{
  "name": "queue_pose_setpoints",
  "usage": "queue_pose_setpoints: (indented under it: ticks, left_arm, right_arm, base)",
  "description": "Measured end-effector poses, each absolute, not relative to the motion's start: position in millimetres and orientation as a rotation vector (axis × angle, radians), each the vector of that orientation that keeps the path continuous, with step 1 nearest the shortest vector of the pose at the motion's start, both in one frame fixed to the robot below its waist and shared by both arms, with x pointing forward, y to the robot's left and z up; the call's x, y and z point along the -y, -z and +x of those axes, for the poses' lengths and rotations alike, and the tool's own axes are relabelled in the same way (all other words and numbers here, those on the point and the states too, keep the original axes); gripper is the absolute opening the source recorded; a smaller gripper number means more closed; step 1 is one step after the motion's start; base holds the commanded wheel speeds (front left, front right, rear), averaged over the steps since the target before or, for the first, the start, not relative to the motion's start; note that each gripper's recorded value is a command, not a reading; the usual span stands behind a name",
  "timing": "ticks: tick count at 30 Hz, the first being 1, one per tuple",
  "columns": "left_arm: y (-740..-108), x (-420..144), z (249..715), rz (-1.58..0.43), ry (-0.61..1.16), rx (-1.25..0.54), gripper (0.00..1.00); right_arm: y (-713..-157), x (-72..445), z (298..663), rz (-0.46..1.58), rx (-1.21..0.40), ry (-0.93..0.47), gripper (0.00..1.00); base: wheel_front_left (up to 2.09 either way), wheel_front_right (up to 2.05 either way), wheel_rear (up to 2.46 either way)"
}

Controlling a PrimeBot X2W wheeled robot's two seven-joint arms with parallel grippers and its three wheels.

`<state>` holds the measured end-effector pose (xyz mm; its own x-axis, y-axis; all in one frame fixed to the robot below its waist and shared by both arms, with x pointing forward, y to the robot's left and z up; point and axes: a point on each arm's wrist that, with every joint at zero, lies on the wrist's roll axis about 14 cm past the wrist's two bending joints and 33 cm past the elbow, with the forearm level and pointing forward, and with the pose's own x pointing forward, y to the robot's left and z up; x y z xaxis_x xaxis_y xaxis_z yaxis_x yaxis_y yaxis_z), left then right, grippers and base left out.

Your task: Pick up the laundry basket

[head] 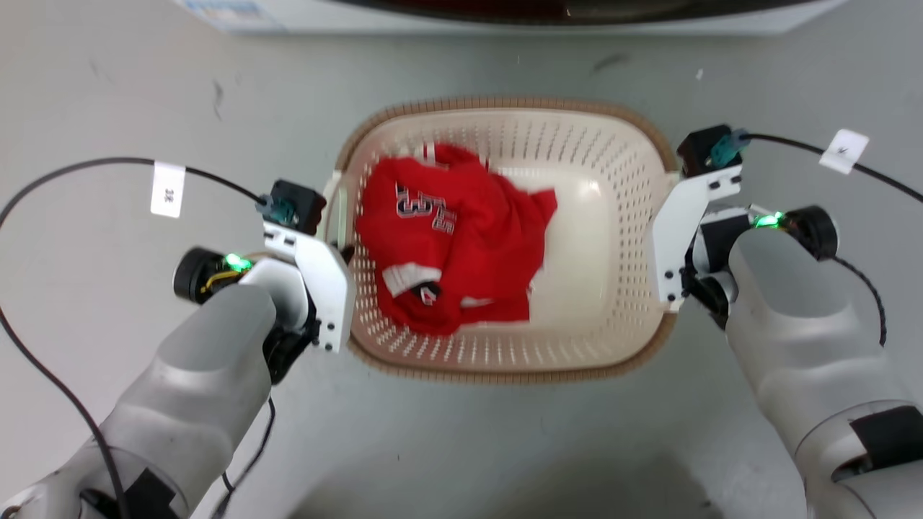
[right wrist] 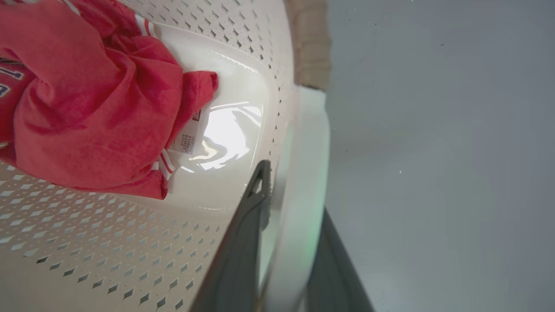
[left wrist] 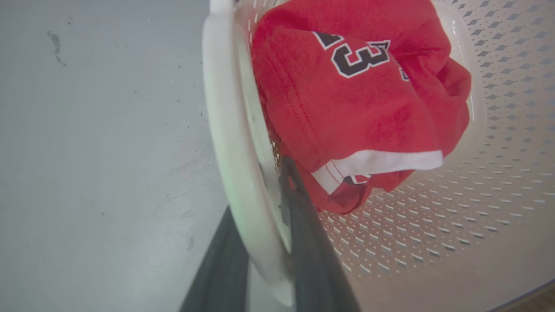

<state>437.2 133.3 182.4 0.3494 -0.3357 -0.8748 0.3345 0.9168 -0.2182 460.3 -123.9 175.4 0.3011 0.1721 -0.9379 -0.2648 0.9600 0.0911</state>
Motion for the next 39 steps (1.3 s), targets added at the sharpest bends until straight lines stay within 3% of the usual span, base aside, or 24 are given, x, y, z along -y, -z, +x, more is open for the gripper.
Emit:
queue_pose_setpoints:
  ticks: [10, 21, 39]
  left_arm:
    - [-249.7, -134.8, 413.9, -0.043, 0.447, -1.186, 0.0]
    - [-324.0, -148.9, 407.5, -0.043, 0.417, -1.114, 0.0]
    - [-363.1, -150.2, 353.5, -0.028, 0.438, -1.187, 0.0]
  right_arm:
    - [-241.2, 123.6, 431.7, -0.103, -1.33, -0.292, 0.0]
    - [-325.1, 109.8, 423.7, -0.104, -1.228, -0.328, 0.0]
    - [-369.9, 112.5, 367.9, -0.125, -1.248, -0.333, 0.0]
  base:
    - [0.0, 0.0, 0.0]
    - [0.0, 0.0, 0.0]
    - [0.0, 0.0, 0.0]
